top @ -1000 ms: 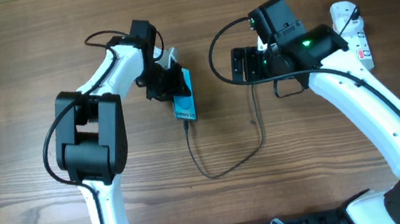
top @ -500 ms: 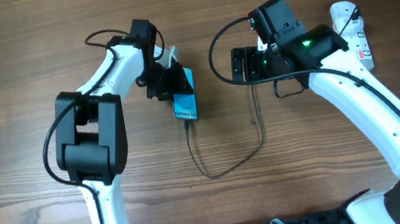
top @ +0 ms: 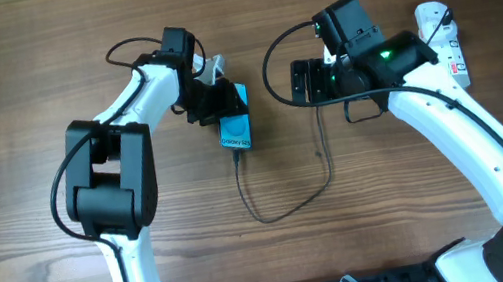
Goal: Plug charger to phone and switch on socket
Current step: 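Lower the phone with the left gripper toward the table, then lay the phone flat on the table and open the left gripper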
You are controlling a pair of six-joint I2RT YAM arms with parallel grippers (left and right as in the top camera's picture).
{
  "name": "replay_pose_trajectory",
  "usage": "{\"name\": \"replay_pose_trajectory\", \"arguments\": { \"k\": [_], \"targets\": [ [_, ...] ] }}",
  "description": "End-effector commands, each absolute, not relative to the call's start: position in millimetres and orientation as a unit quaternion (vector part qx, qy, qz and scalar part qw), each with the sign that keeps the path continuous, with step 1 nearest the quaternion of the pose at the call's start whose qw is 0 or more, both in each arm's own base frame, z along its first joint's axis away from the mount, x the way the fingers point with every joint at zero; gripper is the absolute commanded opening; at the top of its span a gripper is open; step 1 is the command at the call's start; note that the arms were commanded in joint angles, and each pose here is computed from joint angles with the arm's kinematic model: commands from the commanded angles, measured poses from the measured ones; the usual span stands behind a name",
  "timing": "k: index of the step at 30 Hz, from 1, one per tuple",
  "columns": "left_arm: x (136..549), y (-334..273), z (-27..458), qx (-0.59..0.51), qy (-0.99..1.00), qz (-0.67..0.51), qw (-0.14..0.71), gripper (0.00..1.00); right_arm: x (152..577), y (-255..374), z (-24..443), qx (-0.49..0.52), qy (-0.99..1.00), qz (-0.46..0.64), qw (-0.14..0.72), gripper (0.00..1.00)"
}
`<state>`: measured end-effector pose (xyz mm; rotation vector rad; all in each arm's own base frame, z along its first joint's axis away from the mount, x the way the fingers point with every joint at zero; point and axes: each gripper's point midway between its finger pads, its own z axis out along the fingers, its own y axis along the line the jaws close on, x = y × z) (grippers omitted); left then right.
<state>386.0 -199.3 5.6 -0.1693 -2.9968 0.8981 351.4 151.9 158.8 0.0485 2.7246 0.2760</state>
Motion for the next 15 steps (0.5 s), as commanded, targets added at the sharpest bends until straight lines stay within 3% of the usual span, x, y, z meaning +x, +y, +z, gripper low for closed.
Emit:
{"name": "replay_pose_trajectory", "arguments": {
  "k": [1, 7, 9, 10, 11, 12, 15],
  "targets": [
    [360.1, -180.7, -37.7, -0.041, -0.970, 0.232, 0.054, 0.53, 352.0, 148.1, 162.7, 0.011, 0.973, 0.091, 0.210, 1.00],
    [360.1, -180.7, -37.6, -0.041, -0.970, 0.232, 0.055, 0.50, 352.1, 148.0, 162.7, 0.012, 0.973, 0.091, 0.210, 1.00],
    [360.1, -180.7, -37.6, -0.041, -0.970, 0.232, 0.055, 0.56, 352.4, 148.2, 162.9, 0.011, 0.973, 0.092, 0.211, 1.00],
    [360.1, -180.7, -37.6, -0.041, -0.970, 0.232, 0.055, 0.43, 352.8, 148.4, 163.1, 0.011, 0.973, 0.092, 0.212, 1.00],
    [360.1, -180.7, -37.6, -0.041, -0.970, 0.232, 0.055, 0.42, 353.6, 148.7, 163.6, 0.012, 0.972, 0.093, 0.214, 1.00],
    [360.1, -180.7, -37.6, -0.041, -0.970, 0.232, 0.055, 0.56, 354.1, 148.9, 163.8, 0.012, 0.972, 0.093, 0.215, 1.00],
    [360.1, -180.7, -37.6, -0.041, -0.970, 0.232, 0.055, 0.55, 354.9, 149.3, 164.3, 0.011, 0.972, 0.094, 0.217, 1.00]
  ]
}}
